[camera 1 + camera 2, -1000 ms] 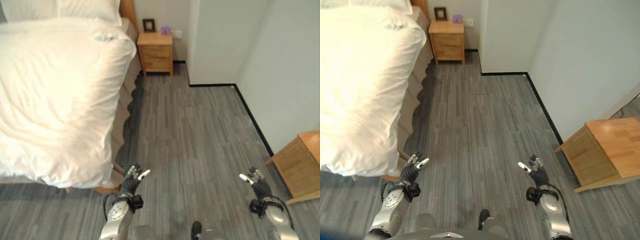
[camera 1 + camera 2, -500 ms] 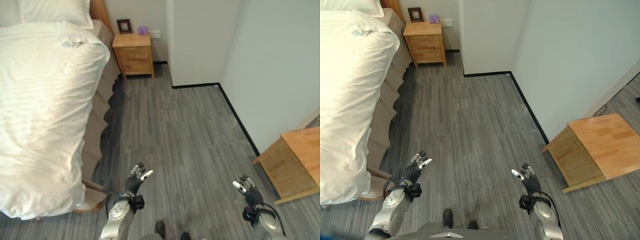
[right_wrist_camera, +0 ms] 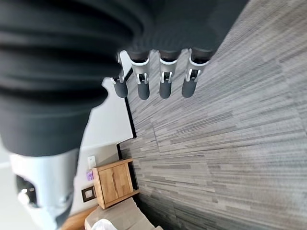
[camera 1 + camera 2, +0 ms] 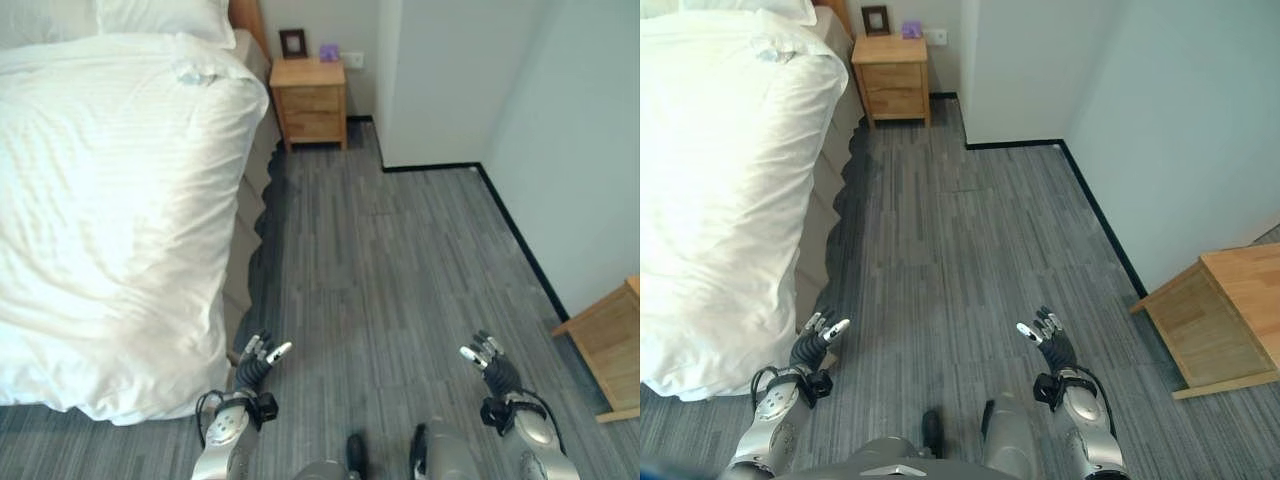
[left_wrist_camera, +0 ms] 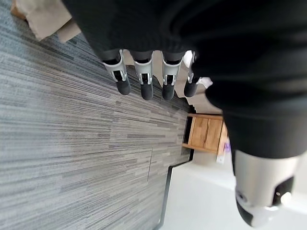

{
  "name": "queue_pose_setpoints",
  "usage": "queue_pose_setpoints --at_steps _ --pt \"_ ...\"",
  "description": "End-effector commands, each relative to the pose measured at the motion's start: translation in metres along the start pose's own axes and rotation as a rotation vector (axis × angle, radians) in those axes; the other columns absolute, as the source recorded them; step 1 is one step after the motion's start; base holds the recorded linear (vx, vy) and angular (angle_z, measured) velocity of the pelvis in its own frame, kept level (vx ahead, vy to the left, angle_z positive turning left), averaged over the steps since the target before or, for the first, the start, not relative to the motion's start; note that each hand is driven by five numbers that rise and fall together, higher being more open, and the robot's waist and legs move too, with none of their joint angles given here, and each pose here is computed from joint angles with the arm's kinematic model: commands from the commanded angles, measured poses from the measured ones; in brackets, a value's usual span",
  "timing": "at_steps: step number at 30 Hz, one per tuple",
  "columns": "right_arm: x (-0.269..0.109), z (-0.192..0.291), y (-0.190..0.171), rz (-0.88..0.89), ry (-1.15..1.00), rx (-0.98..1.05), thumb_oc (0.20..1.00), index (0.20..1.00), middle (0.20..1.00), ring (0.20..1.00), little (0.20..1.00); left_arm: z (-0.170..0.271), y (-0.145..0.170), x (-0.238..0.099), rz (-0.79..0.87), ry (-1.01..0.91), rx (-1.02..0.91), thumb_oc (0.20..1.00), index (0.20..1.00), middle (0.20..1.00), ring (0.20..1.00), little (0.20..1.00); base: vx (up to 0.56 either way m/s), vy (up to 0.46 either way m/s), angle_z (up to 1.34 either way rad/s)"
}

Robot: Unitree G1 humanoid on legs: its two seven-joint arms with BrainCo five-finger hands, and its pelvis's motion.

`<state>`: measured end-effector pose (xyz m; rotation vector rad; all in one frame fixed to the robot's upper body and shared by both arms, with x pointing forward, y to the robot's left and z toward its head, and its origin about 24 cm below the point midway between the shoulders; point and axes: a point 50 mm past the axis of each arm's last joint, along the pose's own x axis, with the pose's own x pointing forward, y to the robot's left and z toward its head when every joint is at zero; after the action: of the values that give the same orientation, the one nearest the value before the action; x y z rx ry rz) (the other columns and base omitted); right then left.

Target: Making the bed.

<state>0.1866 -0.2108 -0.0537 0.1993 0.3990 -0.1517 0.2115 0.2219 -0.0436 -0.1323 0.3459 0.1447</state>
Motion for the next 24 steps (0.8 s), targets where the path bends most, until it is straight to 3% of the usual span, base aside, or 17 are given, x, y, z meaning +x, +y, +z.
queue_pose_setpoints --at_steps 1,4,11,16,24 --pt "0.001 0.023 -0.014 -0.033 -0.118 -0.031 1.0 1.0 1.0 1.0 1.0 0.04 -0.025 0.012 -0.166 -0.18 0.091 1.0 1.0 1.0 1.0 1.0 0.65 -0.242 0.67" --pt "-0.003 0.023 -0.013 -0.002 -0.113 -0.053 1.0 1.0 1.0 1.0 1.0 0.045 -0.037 0.014 -0.222 -0.198 0.116 1.0 1.0 1.0 1.0 1.0 0.6 -0.304 0.76" --pt "0.004 0.023 -0.004 0.052 -0.087 -0.066 1.0 1.0 1.0 1.0 1.0 0.037 -0.059 0.012 -0.285 -0.156 -0.014 1.0 1.0 1.0 1.0 1.0 0.71 -0.5 -0.29" --pt "0.014 0.041 0.012 0.1 -0.165 -0.034 1.0 1.0 1.0 1.0 1.0 0.022 -0.059 0.006 -0.291 -0.11 -0.003 1.0 1.0 1.0 1.0 1.0 0.81 -0.029 -0.79" --pt "0.017 0.043 0.044 0.231 -0.173 -0.128 1.0 1.0 1.0 1.0 1.0 0.023 -0.057 0.002 -0.309 -0.118 0.074 1.0 1.0 1.0 1.0 1.0 0.91 0.06 -0.01"
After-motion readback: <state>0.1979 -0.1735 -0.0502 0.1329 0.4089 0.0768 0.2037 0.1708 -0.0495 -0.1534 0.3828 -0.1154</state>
